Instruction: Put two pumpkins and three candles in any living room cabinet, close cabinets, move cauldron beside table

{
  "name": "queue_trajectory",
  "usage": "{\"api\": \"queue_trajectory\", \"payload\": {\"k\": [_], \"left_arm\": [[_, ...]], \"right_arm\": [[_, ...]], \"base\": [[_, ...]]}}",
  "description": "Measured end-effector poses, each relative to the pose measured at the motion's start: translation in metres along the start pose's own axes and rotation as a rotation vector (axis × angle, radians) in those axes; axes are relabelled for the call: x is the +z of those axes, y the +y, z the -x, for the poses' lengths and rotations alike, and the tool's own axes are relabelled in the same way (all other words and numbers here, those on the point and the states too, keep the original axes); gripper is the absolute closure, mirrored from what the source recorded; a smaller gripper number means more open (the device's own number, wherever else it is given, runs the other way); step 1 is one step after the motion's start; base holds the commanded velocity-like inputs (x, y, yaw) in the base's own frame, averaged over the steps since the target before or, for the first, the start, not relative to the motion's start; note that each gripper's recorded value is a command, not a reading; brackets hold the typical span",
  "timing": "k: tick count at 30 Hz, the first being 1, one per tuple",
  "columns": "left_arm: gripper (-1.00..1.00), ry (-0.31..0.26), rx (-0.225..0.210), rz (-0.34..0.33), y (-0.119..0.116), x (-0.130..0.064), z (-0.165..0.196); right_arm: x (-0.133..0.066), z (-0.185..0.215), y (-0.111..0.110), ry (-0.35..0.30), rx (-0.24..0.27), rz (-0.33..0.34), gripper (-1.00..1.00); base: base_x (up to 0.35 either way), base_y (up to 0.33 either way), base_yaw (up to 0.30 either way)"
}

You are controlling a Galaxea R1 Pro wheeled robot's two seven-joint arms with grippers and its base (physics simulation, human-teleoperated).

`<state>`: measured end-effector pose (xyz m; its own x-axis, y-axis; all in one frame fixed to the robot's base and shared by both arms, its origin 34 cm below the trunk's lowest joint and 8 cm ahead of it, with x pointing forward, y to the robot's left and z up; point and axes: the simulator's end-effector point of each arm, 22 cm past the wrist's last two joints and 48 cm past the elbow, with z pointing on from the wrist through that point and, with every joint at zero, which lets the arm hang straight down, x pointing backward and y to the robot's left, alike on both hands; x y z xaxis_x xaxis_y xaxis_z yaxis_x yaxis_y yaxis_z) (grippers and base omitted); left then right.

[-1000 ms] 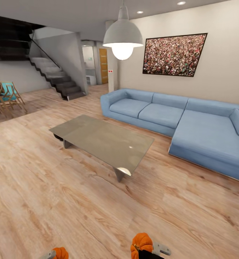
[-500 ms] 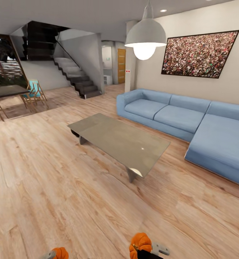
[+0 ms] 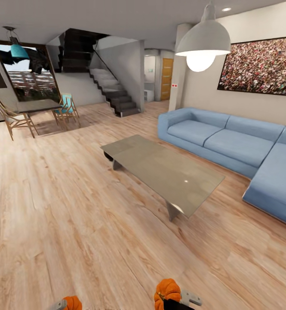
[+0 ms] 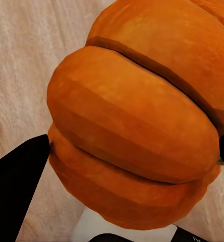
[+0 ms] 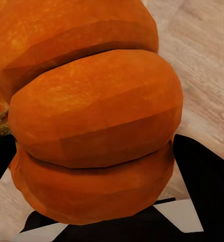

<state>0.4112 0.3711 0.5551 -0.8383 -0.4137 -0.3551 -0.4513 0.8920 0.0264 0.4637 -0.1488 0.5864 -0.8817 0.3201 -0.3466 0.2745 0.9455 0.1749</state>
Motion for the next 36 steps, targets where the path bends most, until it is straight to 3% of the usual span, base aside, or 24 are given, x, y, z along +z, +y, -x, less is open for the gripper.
{"api": "queue_trajectory", "payload": {"k": [11, 17, 23, 28, 36], "left_arm": [[1.0, 0.0, 0.0, 0.0, 0.0, 0.0, 0.0], [1.0, 0.0, 0.0, 0.0, 0.0, 0.0, 0.0], [1.0, 0.0, 0.0, 0.0, 0.0, 0.0, 0.0], [1.0, 0.0, 0.0, 0.0, 0.0, 0.0, 0.0], [1.0, 0.0, 0.0, 0.0, 0.0, 0.0, 0.0]], "right_arm": [[0.0, 0.0, 0.002, 0.0, 0.001, 0.001, 1.0], [-0.001, -0.002, -0.003, 0.003, 0.004, -0.043, 1.0], [-0.001, -0.002, -0.003, 0.001, 0.006, -0.048, 1.0], [-0.002, -0.005, 0.01, 0.005, 0.011, -0.032, 1.0], [-0.003, -0.005, 0.012, 0.004, 0.01, -0.029, 1.0]], "base": [[0.0, 0.0, 0.29], [0.0, 0.0, 0.291], [0.0, 0.0, 0.291], [0.0, 0.0, 0.291], [0.0, 0.0, 0.291]]}}
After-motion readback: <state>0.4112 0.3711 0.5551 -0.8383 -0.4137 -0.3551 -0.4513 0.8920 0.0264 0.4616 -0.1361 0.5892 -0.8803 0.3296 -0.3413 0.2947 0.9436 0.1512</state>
